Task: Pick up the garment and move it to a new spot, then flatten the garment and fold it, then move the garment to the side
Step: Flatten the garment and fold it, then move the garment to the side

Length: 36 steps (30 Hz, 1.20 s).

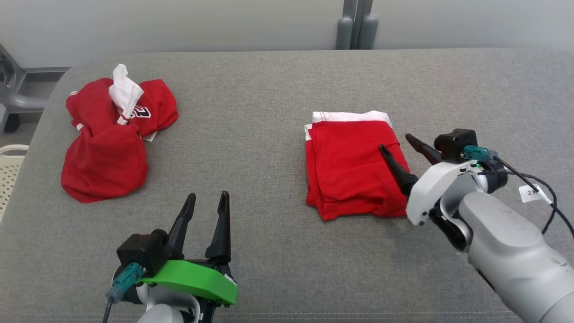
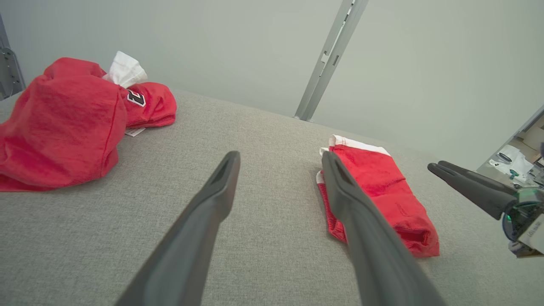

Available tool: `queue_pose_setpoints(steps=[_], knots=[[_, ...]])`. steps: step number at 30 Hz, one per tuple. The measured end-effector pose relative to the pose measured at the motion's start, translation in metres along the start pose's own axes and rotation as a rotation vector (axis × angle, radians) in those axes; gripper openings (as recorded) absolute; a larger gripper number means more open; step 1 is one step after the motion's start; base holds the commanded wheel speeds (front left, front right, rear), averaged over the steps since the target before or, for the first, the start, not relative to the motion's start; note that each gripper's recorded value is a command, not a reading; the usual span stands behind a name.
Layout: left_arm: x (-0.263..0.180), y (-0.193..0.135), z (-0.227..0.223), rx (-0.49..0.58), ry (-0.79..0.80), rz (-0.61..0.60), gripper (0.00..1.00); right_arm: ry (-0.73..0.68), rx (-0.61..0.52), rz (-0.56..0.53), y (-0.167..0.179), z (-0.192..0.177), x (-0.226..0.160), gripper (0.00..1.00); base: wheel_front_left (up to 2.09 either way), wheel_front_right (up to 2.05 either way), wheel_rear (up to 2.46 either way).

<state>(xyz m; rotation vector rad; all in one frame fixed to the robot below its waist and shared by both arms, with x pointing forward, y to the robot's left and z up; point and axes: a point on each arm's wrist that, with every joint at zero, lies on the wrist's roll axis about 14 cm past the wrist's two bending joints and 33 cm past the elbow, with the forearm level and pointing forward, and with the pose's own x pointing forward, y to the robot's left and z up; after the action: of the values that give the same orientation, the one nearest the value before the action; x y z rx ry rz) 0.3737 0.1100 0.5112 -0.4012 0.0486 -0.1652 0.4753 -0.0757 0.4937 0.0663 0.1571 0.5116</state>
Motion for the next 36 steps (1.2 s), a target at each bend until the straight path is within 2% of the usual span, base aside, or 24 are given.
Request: queue_pose_setpoints(steps=[3,6,17,25,32,33,34,35,36], knots=[[-0.002,0.002,0.002,0.000,-0.008,0.007,1.00,0.056,-0.050,-0.035,-0.018,-0.006,-0.004,1.00,0.00,0.00,0.00],[-0.004,0.006,0.004,-0.001,-0.016,0.021,1.00,0.131,-0.052,-0.054,-0.027,-0.015,-0.004,1.00,0.00,0.00,0.00],[-0.015,0.028,0.006,0.015,-0.028,0.094,1.00,0.312,0.086,-0.094,-0.044,-0.030,0.012,1.00,0.00,0.00,0.00],[-0.023,0.048,0.005,0.032,-0.025,0.160,1.00,0.437,0.194,-0.120,-0.048,-0.063,0.023,1.00,0.00,0.00,0.00],[-0.031,0.066,0.009,0.076,-0.033,0.219,1.00,0.523,0.309,-0.121,-0.036,-0.091,0.032,1.00,0.00,0.00,0.00],[-0.032,0.068,0.009,0.083,-0.033,0.226,1.00,0.529,0.313,-0.121,-0.035,-0.093,0.033,0.86,0.00,0.00,0.00],[-0.032,0.070,0.009,0.089,-0.033,0.230,1.00,0.533,0.316,-0.121,-0.034,-0.095,0.034,0.46,0.00,0.00,0.00],[-0.032,0.071,0.009,0.094,-0.034,0.233,1.00,0.531,0.316,-0.120,-0.034,-0.095,0.035,0.35,0.00,0.00,0.00],[-0.032,0.073,0.009,0.098,-0.032,0.240,1.00,0.514,0.308,-0.120,-0.034,-0.093,0.040,0.08,0.00,0.00,0.00]])
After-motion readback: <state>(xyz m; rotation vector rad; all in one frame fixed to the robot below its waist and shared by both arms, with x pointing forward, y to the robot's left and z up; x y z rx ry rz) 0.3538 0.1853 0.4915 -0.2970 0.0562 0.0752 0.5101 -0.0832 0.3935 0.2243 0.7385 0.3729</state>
